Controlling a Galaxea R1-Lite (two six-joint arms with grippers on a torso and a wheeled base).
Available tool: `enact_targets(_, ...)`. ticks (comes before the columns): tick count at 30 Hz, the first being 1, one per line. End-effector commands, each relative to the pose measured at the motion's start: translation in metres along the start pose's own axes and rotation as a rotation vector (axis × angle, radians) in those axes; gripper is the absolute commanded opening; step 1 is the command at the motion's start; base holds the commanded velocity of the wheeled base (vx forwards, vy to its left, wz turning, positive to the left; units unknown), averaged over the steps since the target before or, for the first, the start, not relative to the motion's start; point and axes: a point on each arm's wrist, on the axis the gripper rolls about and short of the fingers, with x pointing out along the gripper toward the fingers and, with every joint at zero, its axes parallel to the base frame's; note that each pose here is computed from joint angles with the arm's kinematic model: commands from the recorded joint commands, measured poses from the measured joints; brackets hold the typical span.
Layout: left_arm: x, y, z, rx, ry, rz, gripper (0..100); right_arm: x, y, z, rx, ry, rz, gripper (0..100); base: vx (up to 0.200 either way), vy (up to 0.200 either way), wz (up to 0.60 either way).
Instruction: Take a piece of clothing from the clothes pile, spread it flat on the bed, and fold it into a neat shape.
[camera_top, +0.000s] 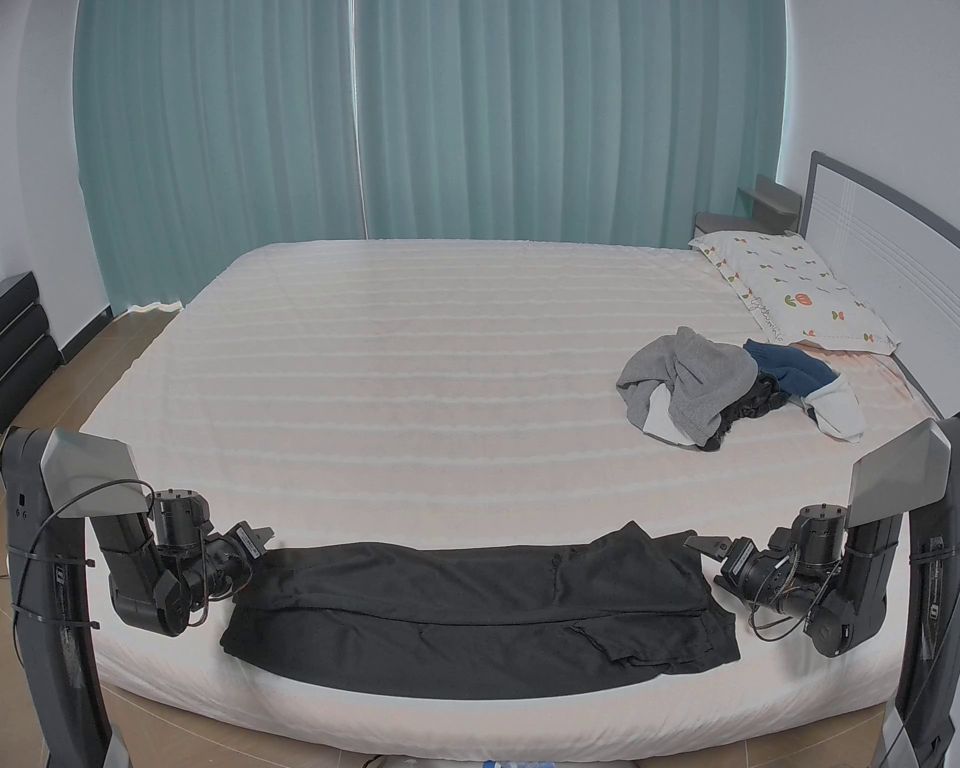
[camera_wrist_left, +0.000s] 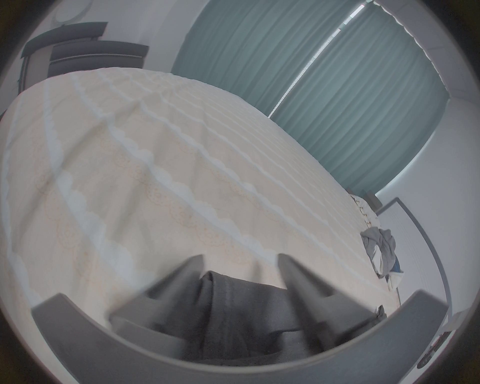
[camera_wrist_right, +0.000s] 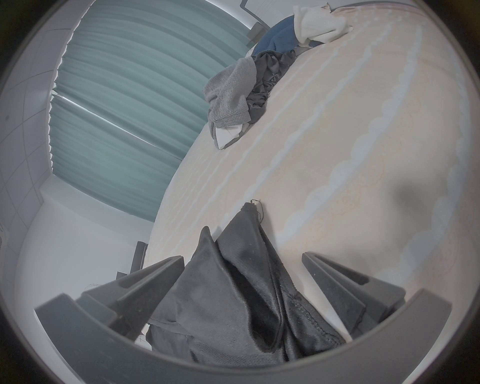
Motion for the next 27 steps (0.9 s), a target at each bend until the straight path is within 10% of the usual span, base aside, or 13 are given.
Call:
enact_targets(1, -0.001, 0.002, 0.001, -0.053, -0.02, 0.022, 0, 0.002, -0.003, -0.001, 0.007, -0.001, 0.0, 100, 0.0, 0.0, 0.0)
enact_targets(21, -0.004, 0.016, 0.016, -0.193, -0.064, 0.039, 0, 0.003, -0.003, -0.002, 0.012, 0.0, -0.001, 100, 0.0, 0.0, 0.0)
enact_targets(22, -0.004, 0.016, 0.016, -0.193, -0.064, 0.039, 100, 0.003, -0.003, -0.002, 0.012, 0.0, -0.001, 100, 0.0, 0.0, 0.0)
enact_targets(27, -0.01, 0.01, 0.015, -0.14, 0.056, -0.114, 100, 0.003, -0.003, -0.002, 0.012, 0.0, -0.001, 100, 0.0, 0.0, 0.0)
